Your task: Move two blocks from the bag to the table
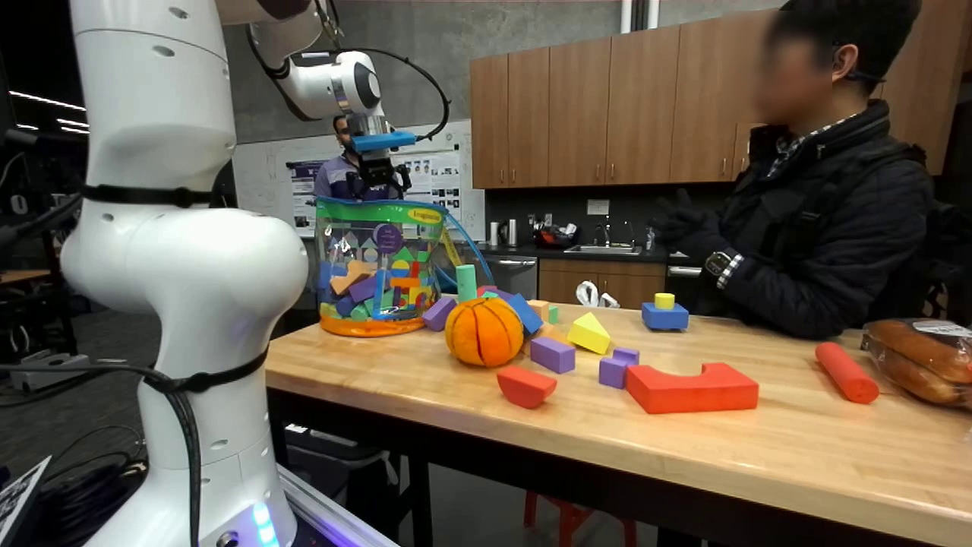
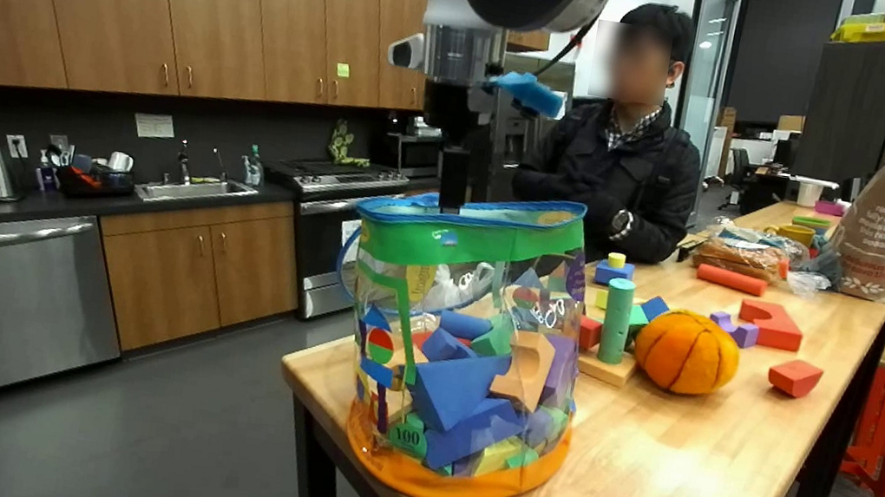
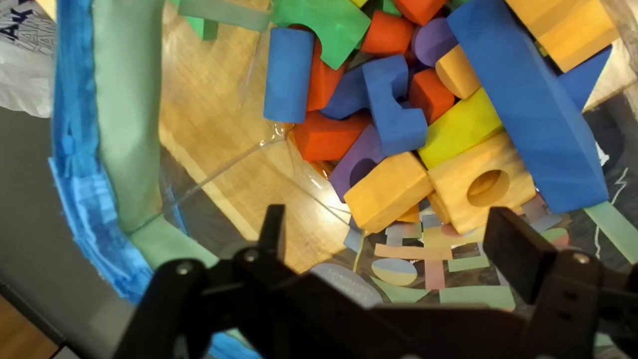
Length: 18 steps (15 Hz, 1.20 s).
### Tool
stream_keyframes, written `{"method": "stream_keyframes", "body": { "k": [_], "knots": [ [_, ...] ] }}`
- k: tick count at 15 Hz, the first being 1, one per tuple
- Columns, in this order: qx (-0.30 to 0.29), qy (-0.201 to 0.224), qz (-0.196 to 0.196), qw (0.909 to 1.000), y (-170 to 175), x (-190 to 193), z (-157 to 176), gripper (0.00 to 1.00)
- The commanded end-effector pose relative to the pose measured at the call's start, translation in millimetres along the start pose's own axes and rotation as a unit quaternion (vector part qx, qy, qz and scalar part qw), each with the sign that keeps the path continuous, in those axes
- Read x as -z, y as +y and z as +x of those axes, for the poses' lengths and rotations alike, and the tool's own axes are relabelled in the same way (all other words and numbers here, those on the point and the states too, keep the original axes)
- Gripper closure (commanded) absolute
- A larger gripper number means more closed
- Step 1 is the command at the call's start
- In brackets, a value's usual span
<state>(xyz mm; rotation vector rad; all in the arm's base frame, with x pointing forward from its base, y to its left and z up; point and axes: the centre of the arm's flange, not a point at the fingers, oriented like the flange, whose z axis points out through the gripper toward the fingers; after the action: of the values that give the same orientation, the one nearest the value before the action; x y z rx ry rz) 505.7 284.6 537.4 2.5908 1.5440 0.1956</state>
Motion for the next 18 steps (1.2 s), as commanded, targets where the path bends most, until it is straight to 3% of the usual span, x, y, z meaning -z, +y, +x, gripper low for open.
{"method": "stream_keyframes", "body": {
  "k": [1, 5, 6, 12, 18],
  "knots": [
    [0.03, -0.031, 0.01, 0.999, 13.9, -0.9, 11.9, 0.0],
    [0.038, -0.062, 0.02, 0.9972, 27.9, 7.5, 6.3, 0.0],
    [0.027, -0.052, 0.022, 0.9981, 15.1, -8.1, 2.1, 0.0],
    [0.024, -0.047, 0.022, 0.9984, 21.7, 0.3, 0.6, 0.0],
    [0.014, -0.04, 0.043, 0.9982, 38.5, -45.2, 14.3, 0.0]
  ]
}}
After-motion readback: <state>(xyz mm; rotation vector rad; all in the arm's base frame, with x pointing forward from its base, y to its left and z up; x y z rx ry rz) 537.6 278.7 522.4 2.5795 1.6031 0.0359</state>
